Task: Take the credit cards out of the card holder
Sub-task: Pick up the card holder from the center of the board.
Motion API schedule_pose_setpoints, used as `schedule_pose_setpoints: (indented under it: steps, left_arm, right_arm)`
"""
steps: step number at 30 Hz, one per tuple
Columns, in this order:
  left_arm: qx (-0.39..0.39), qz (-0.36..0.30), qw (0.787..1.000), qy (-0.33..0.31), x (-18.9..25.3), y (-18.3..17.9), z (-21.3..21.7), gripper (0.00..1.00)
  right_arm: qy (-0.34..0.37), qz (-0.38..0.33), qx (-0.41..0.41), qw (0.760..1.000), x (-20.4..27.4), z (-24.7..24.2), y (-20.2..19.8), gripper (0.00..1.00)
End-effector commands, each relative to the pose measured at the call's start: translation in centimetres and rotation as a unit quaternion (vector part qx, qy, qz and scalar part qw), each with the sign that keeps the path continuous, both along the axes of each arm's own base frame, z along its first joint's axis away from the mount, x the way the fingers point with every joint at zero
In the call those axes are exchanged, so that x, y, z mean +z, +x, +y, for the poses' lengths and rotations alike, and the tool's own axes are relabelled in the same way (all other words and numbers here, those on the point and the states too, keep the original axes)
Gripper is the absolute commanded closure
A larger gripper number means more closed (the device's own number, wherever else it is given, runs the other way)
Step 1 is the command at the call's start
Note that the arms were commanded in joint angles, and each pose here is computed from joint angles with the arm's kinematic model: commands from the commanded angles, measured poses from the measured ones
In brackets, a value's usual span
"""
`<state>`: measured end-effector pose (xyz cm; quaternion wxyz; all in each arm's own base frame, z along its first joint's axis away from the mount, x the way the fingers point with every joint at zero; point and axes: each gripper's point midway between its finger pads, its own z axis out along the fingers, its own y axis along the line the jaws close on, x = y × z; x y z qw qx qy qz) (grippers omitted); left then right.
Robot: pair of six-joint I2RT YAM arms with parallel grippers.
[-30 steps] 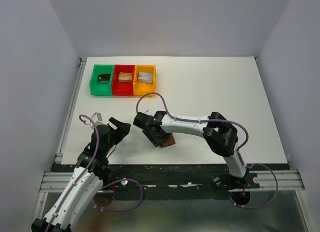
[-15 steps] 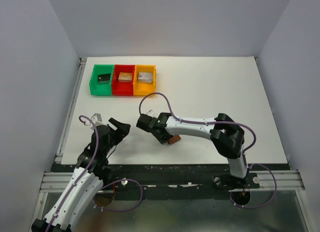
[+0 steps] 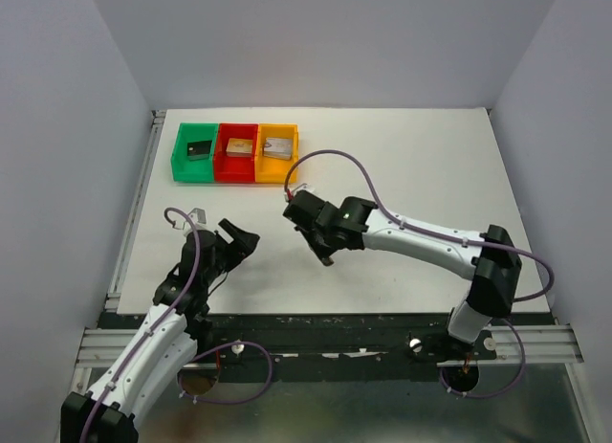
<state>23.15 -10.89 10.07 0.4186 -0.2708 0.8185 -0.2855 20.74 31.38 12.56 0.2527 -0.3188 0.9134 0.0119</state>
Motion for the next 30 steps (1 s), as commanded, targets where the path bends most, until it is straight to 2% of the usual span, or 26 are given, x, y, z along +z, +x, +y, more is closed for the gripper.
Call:
schedule_pose_setpoints:
  steps: [1, 5, 8, 9, 14, 17, 21, 24, 27, 30]
  left_arm:
    - [-0.050, -0.061, 0.997, -0.009, 3.6, 1.6, -2.0, 0.11]
    - [-0.051, -0.066, 0.997, -0.002, 4.5, 2.4, -2.1, 0.07]
    - [-0.060, -0.096, 0.993, -0.025, 5.7, 2.8, -2.8, 0.07]
    - [-0.064, -0.127, 0.989, -0.039, 6.9, 3.2, -3.1, 0.07]
    - [-0.103, -0.212, 0.968, -0.089, 10.5, 2.9, -4.7, 0.01]
    - [-0.160, -0.268, 0.944, -0.105, 13.3, 2.1, -6.2, 0.01]
    - [-0.216, -0.317, 0.916, -0.115, 16.2, 1.1, -7.2, 0.01]
    - [-0.240, -0.364, 0.890, -0.134, 18.3, 0.1, -7.3, 0.01]
    - [-0.254, -0.380, 0.877, -0.146, 19.1, -0.4, -7.1, 0.01]
    - [-0.267, -0.385, 0.869, -0.161, 19.0, -0.6, -7.0, 0.01]
  right_arm:
    - [0.089, 0.002, 0.005, 0.996, 4.2, 0.5, 0.8, 1.00]
    - [0.174, 0.027, -0.007, 0.984, 6.5, -0.4, 2.1, 1.00]
    - [0.251, 0.042, 0.013, 0.967, 8.5, -0.4, 2.3, 1.00]
    - [0.277, 0.047, 0.021, 0.959, 9.1, -0.3, 2.3, 1.00]
    - [0.434, 0.069, 0.096, 0.893, 13.2, 0.5, 0.8, 1.00]
    - [0.492, 0.082, 0.124, 0.858, 14.6, 0.5, 0.0, 1.00]
    - [0.554, 0.097, 0.142, 0.815, 15.9, -0.1, -0.3, 1.00]
    - [0.578, 0.119, 0.154, 0.793, 15.9, -0.4, -0.6, 1.00]
    - [0.602, 0.132, 0.172, 0.769, 16.2, -0.5, -1.1, 1.00]
    - [0.628, 0.132, 0.220, 0.735, 16.8, -0.4, -2.1, 1.00]
